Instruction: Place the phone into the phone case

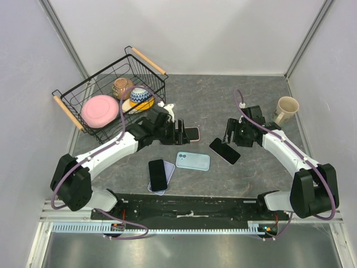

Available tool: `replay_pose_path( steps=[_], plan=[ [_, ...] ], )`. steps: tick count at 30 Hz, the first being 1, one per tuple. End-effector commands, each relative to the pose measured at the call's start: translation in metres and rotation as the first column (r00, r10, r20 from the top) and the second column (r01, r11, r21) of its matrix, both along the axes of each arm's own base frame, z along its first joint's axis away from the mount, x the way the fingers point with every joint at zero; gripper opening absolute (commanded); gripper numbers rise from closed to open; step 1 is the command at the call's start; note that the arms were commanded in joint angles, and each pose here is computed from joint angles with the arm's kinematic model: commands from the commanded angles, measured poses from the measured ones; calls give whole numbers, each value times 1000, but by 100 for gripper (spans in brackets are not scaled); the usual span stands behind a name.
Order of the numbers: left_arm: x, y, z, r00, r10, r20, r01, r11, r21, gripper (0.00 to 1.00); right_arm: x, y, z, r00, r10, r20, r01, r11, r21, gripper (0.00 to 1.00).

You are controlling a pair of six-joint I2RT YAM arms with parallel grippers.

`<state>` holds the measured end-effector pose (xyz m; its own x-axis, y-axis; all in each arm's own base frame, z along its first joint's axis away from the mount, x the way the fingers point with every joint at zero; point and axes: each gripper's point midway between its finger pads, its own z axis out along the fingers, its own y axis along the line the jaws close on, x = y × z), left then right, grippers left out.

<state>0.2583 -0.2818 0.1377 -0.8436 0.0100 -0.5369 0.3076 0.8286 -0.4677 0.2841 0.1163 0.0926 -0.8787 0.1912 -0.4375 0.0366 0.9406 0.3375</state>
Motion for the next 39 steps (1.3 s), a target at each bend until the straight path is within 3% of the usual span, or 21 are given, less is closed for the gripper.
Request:
replay_pose_path(
  steps=[1,5,12,24,31,39],
  plan=[
    [-2,-20,46,983,-168,78,184,938,-294,78,3,-5,13,999,-23,38,23,1000,2,80],
    [5,-1,45,991,-132,25,130,899,-418,78,2,-8,14,999,-28,38,28,1000,0,80],
    [14,5,27,995,-102,-22,87,930,-356,76,2,-21,8,996,-90,21,91,996,-25,80],
    [38,-68,13,970,-236,-61,206,928,-310,74,-28,-61,-27,958,-269,-103,272,962,19,79],
    [47,-125,-18,931,-349,-106,315,916,-250,73,-49,-52,-44,943,-291,-160,309,946,95,77],
    [56,-148,-71,912,-372,-172,337,920,-201,72,-54,-44,-59,938,-288,-194,316,939,138,74]
  ],
)
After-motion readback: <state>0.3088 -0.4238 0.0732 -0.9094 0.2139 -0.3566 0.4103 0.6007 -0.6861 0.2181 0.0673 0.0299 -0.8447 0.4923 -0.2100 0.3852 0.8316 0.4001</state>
